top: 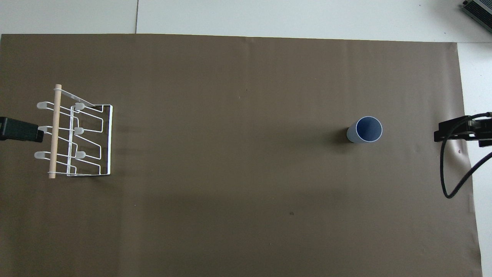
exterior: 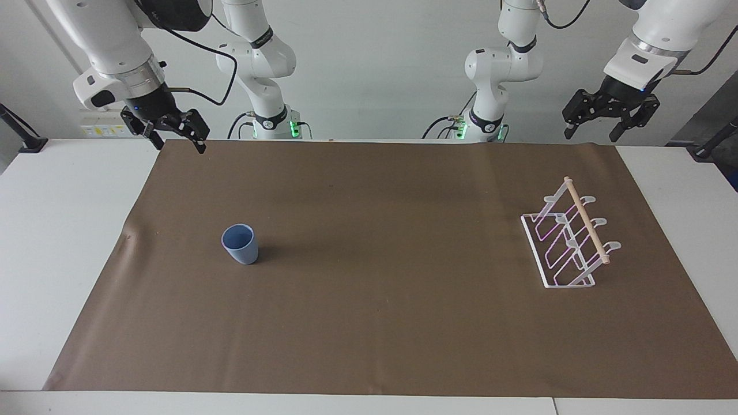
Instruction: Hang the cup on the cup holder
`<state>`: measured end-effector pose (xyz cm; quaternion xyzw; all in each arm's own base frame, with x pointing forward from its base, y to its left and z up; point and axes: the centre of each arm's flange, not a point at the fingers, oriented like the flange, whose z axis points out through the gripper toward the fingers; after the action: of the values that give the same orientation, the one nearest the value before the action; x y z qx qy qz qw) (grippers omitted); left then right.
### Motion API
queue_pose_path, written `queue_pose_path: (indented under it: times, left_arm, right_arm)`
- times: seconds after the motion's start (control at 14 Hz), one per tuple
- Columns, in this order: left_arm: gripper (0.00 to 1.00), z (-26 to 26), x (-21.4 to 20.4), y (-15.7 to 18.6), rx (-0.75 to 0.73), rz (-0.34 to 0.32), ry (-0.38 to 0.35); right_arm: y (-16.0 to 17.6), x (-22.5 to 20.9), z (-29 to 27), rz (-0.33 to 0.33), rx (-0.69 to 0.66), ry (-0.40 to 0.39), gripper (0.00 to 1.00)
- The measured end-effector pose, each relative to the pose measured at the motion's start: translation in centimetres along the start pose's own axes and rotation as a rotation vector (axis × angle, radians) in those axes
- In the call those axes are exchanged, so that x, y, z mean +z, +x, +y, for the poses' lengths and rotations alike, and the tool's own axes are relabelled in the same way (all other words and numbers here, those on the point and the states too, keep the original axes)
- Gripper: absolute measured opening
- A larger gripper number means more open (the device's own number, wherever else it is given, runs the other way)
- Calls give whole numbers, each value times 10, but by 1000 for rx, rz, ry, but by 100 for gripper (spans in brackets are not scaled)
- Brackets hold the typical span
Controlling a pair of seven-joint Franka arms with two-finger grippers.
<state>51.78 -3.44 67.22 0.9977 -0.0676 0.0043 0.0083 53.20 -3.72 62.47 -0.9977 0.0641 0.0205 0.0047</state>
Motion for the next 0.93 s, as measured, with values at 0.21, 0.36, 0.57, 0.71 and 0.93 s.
queue_pose_path:
  times: [0.21,0.36,0.57,0.71,0.93]
  left_arm:
    - [100,0,0,0,0,0,0]
    - [100,0,0,0,0,0,0]
    - [100,0,0,0,0,0,0]
    - [100,0,0,0,0,0,0]
    - [100,0,0,0,0,0,0]
  right_arm:
    - [0,0,1,1,1,0,100]
    - [0,0,1,1,1,0,100]
    - [0,0,1,1,3,0,100]
    - [0,0,1,0,2,0,100]
    - [-1,5,1,-11,1,0,100]
